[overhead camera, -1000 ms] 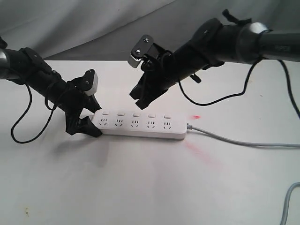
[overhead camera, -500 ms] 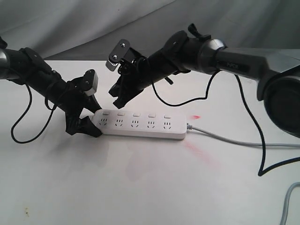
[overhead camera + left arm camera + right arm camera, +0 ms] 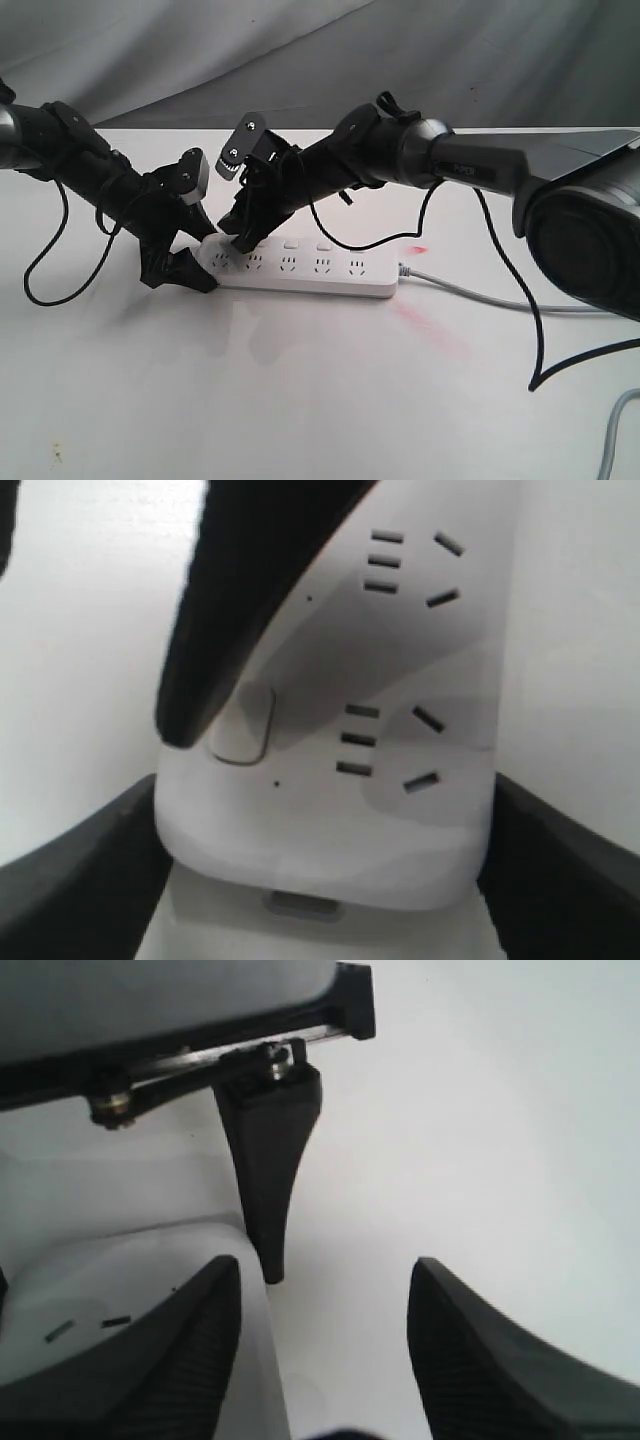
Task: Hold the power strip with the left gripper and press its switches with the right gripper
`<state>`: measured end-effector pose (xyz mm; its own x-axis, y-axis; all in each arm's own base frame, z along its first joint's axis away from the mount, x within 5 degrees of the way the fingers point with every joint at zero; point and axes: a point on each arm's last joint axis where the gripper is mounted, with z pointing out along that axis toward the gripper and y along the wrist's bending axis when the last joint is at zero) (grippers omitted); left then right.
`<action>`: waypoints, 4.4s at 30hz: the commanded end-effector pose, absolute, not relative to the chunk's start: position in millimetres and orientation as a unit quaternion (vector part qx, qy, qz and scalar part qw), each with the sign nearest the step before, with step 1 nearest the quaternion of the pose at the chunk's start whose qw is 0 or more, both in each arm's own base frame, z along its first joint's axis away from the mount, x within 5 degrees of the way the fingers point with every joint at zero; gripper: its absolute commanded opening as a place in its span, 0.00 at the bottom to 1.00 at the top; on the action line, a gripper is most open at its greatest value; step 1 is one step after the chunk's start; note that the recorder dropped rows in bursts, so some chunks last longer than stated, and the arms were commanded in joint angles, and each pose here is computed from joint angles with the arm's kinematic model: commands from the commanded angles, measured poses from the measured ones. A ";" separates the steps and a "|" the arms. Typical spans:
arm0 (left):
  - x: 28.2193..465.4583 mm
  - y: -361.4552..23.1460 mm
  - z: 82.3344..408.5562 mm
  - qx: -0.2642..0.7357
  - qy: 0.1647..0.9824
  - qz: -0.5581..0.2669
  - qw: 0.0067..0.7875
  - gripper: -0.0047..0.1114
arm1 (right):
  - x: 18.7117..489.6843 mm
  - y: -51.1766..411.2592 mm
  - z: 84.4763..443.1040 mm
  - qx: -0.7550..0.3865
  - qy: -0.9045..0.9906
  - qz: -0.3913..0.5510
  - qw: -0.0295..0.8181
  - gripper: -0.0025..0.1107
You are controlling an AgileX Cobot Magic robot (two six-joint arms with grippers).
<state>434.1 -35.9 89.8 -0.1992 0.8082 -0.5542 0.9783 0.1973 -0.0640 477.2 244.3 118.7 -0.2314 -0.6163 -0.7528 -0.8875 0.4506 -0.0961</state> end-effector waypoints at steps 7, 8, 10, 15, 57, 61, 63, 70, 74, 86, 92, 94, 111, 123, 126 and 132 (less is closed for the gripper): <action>427.2 -35.6 69.5 0.600 0.750 -0.219 0.172 0.59 | 478.5 252.7 117.4 -0.497 0.755 0.157 0.397 0.45; 427.2 -35.6 69.5 0.600 0.750 -0.219 0.172 0.59 | 478.5 252.7 117.4 -0.497 0.755 0.157 0.397 0.45; 427.2 -35.6 69.5 0.600 0.750 -0.219 0.172 0.59 | 478.5 252.7 117.4 -0.498 0.755 0.156 0.398 0.45; 427.2 -35.6 69.5 0.600 0.750 -0.219 0.172 0.59 | 477.6 253.1 117.2 -0.503 0.752 0.159 0.395 0.45; 427.2 -35.6 69.5 0.600 0.750 -0.219 0.172 0.59 | 467.0 251.0 83.8 -0.588 0.724 0.151 0.328 0.45; 427.2 -35.6 69.5 0.600 0.750 -0.219 0.172 0.59 | 468.9 252.1 122.0 -0.581 0.713 0.145 0.365 0.45; 427.2 -35.6 69.5 0.600 0.750 -0.219 0.172 0.59 | 469.2 250.4 134.6 -0.586 0.706 0.137 0.373 0.45; 427.2 -35.6 69.5 0.600 0.750 -0.219 0.172 0.59 | 471.6 231.8 138.2 -0.589 0.714 0.148 0.348 0.45; 427.2 -35.6 69.5 0.600 0.750 -0.219 0.172 0.59 | 474.3 224.6 138.0 -0.586 0.718 0.147 0.346 0.45; 427.2 -35.6 69.5 0.600 0.750 -0.219 0.172 0.59 | 475.2 220.8 134.9 -0.603 0.712 0.125 0.337 0.45; 427.2 -35.6 69.5 0.600 0.749 -0.219 0.172 0.59 | 476.5 219.0 134.5 -0.606 0.711 0.115 0.338 0.45; 427.2 -35.6 69.5 0.600 0.749 -0.219 0.172 0.59 | 477.3 218.9 134.7 -0.605 0.711 0.112 0.340 0.45; 427.2 -35.6 69.5 0.600 0.749 -0.219 0.172 0.59 | 479.2 217.8 121.5 -0.608 0.713 0.103 0.334 0.45; 427.2 -35.6 69.5 0.600 0.749 -0.219 0.172 0.59 | 478.1 218.6 117.1 -0.607 0.715 0.112 0.328 0.45; 427.2 -35.6 69.5 0.600 0.749 -0.219 0.172 0.59 | 478.1 218.7 117.2 -0.606 0.716 0.113 0.328 0.45; 427.2 -35.6 69.5 0.600 0.749 -0.219 0.172 0.59 | 479.1 218.9 131.8 -0.601 0.713 0.108 0.346 0.45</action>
